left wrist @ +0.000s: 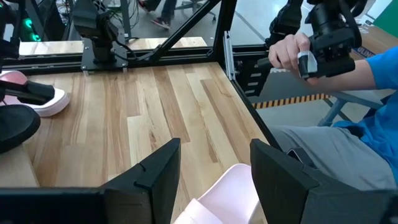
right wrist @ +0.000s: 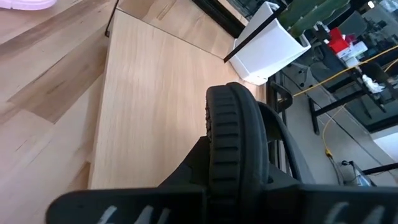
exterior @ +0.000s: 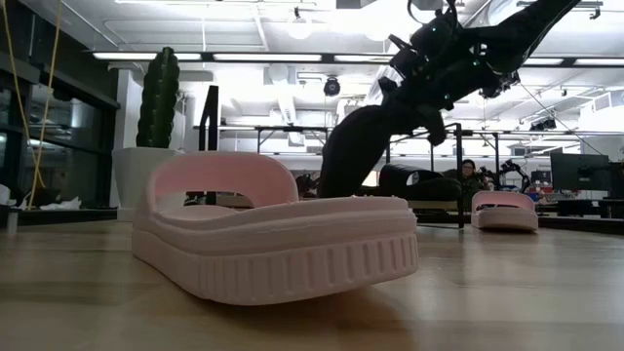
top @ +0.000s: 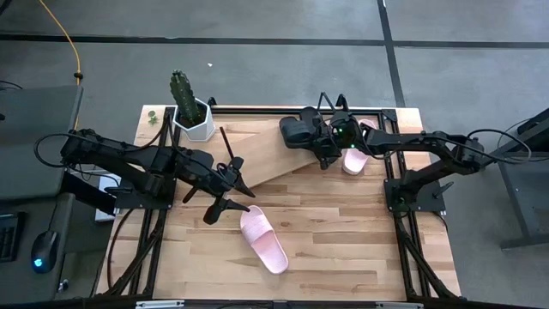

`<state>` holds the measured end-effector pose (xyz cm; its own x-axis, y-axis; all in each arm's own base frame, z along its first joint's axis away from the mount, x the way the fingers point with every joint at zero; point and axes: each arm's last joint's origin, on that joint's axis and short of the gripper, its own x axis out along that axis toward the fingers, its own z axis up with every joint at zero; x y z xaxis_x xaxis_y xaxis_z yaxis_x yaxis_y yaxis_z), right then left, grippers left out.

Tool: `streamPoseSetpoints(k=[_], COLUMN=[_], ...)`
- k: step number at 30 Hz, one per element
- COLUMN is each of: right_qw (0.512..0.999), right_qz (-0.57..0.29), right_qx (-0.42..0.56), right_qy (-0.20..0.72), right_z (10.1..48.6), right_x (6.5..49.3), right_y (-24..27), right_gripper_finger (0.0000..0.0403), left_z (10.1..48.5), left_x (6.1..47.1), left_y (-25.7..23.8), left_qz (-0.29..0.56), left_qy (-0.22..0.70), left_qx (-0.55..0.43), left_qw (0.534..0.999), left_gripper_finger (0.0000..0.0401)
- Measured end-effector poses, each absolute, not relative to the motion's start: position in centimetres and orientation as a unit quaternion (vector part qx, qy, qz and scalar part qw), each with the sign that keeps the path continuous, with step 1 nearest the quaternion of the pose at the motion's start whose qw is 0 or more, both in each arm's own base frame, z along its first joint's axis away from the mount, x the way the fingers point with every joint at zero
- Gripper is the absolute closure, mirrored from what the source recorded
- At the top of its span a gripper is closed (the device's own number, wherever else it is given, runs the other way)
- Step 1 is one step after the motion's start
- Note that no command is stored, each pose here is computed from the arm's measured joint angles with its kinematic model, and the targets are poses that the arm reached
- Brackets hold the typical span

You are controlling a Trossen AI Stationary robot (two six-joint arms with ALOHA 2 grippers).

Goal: Pick and place slides into the shelf
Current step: Put the left black slide on the shelf

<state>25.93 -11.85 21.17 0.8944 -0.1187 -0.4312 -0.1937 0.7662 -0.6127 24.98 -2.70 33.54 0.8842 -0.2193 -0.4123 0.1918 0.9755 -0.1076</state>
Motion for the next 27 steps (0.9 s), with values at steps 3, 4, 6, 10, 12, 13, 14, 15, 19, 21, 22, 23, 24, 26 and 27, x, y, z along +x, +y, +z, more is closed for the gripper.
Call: streamPoseSetpoints(k=[3, 4, 6, 10, 12, 13, 14, 15, 19, 21, 22, 23, 24, 26, 27], right_qw=[0.914, 0.913, 0.913, 0.913, 0.911, 0.911, 0.911, 0.912, 0.913, 0.914, 0.914, 0.913, 0.913, 0.915, 0.916], right_qz=[0.023, 0.026, 0.032, 0.043, 0.050, 0.053, 0.055, 0.055, 0.058, 0.059, 0.060, 0.061, 0.062, 0.061, 0.060], right_qx=[-0.330, -0.328, -0.320, -0.297, -0.291, -0.290, -0.287, -0.283, -0.276, -0.269, -0.267, -0.264, -0.260, -0.248, -0.243], right_qy=[0.236, 0.240, 0.251, 0.276, 0.287, 0.290, 0.292, 0.292, 0.294, 0.298, 0.301, 0.304, 0.307, 0.311, 0.313], right_z=[21.1, 21.0, 20.7, 20.3, 20.1, 20.0, 20.0, 20.0, 19.9, 19.8, 19.8, 19.7, 19.7, 19.6, 19.6], right_x=[25.8, 25.8, 25.7, 25.4, 25.4, 25.4, 25.4, 25.5, 25.5, 25.5, 25.4, 25.4, 25.4, 25.3, 25.3], right_y=[-11.8, -11.8, -11.7, -11.4, -11.2, -11.0, -10.9, -10.8, -10.6, -10.5, -10.5, -10.5, -10.5, -10.4, -10.4], right_gripper_finger=[0.0391, 0.0391, 0.0391, 0.0392, 0.0392, 0.0392, 0.0392, 0.0392, 0.0393, 0.0393, 0.0393, 0.0391, 0.0387, 0.0374, 0.0367], left_z=[33.5, 33.5, 33.5, 33.5, 33.5, 33.5, 33.5, 33.5, 33.6, 33.6, 33.5, 33.5, 33.5, 33.5, 33.5], left_x=[25.0, 25.0, 25.0, 25.0, 25.0, 25.0, 25.0, 25.0, 25.0, 25.0, 25.0, 25.0, 25.0, 25.0, 25.0], left_y=[-2.7, -2.7, -2.7, -2.7, -2.7, -2.7, -2.7, -2.7, -2.7, -2.7, -2.7, -2.7, -2.7, -2.7, -2.7], left_qz=[-0.106, -0.106, -0.106, -0.106, -0.107, -0.107, -0.107, -0.107, -0.107, -0.106, -0.106, -0.106, -0.106, -0.106, -0.106], left_qy=[0.217, 0.217, 0.217, 0.217, 0.217, 0.217, 0.217, 0.217, 0.215, 0.215, 0.216, 0.216, 0.216, 0.216, 0.216], left_qx=[-0.032, -0.032, -0.032, -0.032, -0.032, -0.032, -0.032, -0.032, -0.032, -0.032, -0.032, -0.032, -0.033, -0.033, -0.033], left_qw=[0.970, 0.970, 0.970, 0.970, 0.970, 0.970, 0.970, 0.970, 0.970, 0.970, 0.970, 0.970, 0.970, 0.970, 0.970], left_gripper_finger=[0.0224, 0.0224, 0.0224, 0.0224, 0.0224, 0.0224, 0.0224, 0.0224, 0.0224, 0.0224, 0.0224, 0.0224, 0.0224, 0.0224, 0.0224])
